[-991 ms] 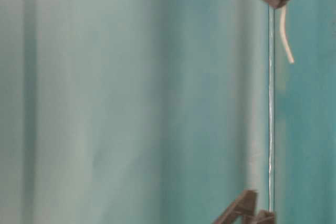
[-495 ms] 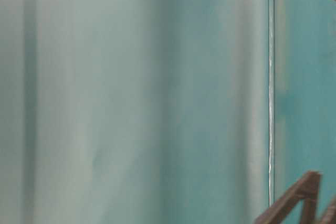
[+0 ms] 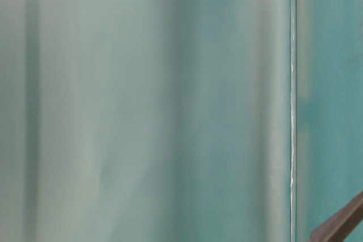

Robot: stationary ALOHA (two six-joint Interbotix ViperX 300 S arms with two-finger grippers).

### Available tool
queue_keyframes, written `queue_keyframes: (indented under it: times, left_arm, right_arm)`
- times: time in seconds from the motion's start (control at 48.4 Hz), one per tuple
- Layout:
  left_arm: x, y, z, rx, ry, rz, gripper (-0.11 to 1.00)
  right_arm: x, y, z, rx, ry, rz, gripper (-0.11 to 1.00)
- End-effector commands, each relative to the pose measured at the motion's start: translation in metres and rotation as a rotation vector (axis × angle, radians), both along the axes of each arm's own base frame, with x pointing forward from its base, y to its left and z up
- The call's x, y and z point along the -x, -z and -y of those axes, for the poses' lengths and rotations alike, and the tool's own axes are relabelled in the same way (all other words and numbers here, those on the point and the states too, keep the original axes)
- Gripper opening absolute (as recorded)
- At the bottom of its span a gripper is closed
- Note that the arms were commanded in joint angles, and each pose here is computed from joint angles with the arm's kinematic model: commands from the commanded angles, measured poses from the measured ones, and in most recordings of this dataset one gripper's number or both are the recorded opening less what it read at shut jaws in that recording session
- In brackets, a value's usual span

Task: Insert the wire through the hole in the metal fitting marked with a red label. (retake)
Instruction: 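Carry the wire left along the rail toward the white bracket, then push the wire tip through the red-ringed hole in the bracket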

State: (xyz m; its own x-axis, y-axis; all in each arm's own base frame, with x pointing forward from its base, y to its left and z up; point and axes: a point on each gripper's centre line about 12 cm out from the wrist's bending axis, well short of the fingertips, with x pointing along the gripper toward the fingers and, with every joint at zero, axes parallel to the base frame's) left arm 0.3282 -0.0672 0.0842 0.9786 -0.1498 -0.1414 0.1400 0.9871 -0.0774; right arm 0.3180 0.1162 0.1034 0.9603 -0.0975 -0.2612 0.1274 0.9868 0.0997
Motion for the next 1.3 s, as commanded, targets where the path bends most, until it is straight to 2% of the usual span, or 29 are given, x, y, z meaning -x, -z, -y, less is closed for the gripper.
queue_keyframes:
  times: [0.0,0.516,1.28]
  left_arm:
    - [-0.008,-0.006,0.004,0.01,0.003,0.036,0.78]
    - [-0.01,0.0,0.01,0.035,0.014,0.024,0.78]
    - [-0.013,-0.003,0.01,0.046,0.014,0.028,0.78]
  right_arm:
    - [-0.004,-0.006,-0.004,-0.007,0.0,0.033,0.03]
    - [0.0,-0.002,-0.013,0.015,-0.02,0.061,0.03]
    - [-0.002,0.005,-0.014,-0.007,-0.013,0.05,0.03]
